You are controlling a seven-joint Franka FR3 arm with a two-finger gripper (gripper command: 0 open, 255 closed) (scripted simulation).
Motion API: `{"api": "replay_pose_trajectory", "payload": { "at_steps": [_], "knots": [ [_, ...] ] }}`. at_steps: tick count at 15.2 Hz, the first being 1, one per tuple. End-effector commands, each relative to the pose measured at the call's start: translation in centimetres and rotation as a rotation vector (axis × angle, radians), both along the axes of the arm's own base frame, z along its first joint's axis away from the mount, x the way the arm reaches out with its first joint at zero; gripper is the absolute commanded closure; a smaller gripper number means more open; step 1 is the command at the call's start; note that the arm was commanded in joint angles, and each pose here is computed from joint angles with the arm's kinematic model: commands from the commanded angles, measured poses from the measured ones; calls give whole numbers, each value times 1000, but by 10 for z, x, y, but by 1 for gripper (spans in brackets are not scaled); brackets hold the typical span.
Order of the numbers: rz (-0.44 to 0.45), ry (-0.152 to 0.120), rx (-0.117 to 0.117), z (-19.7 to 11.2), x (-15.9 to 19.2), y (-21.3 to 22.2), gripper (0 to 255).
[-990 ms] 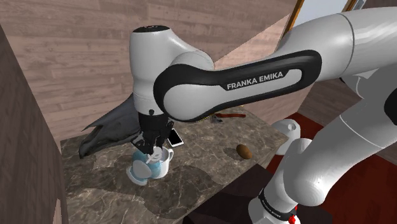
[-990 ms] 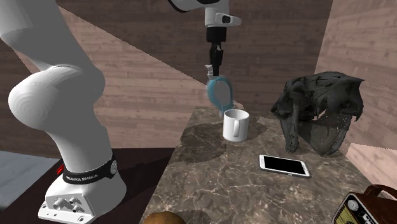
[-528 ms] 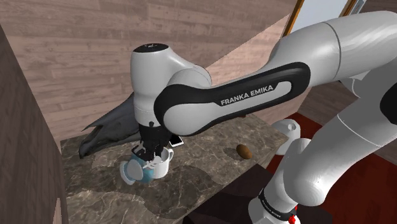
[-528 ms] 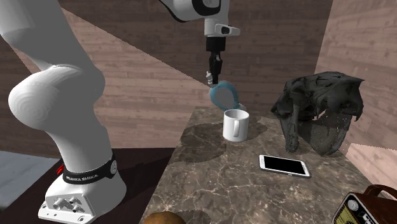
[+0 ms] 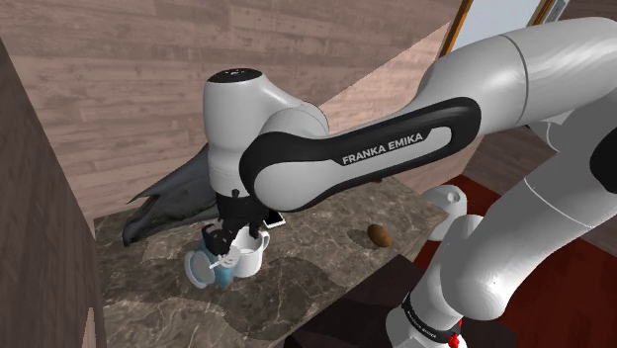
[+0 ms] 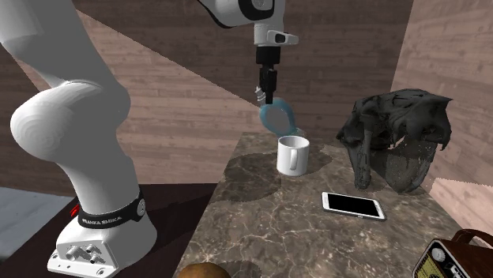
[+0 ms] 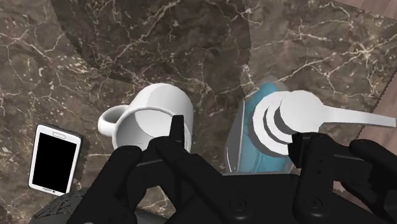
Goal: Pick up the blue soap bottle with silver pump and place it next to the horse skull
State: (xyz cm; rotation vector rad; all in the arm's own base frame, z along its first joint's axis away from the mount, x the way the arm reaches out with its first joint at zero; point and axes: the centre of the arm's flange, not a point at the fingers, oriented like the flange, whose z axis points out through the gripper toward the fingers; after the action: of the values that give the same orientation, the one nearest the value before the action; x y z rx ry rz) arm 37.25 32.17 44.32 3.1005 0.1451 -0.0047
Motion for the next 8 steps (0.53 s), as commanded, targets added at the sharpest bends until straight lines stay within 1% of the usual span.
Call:
{"api": "replay_pose_trajectory", "payload": {
  "at_steps": [1,4,8],
  "knots": [
    [0,0,0,0,0,0,0],
    [0,0,0,0,0,0,0],
    [0,0,0,50,0,2,0]
  ]
}}
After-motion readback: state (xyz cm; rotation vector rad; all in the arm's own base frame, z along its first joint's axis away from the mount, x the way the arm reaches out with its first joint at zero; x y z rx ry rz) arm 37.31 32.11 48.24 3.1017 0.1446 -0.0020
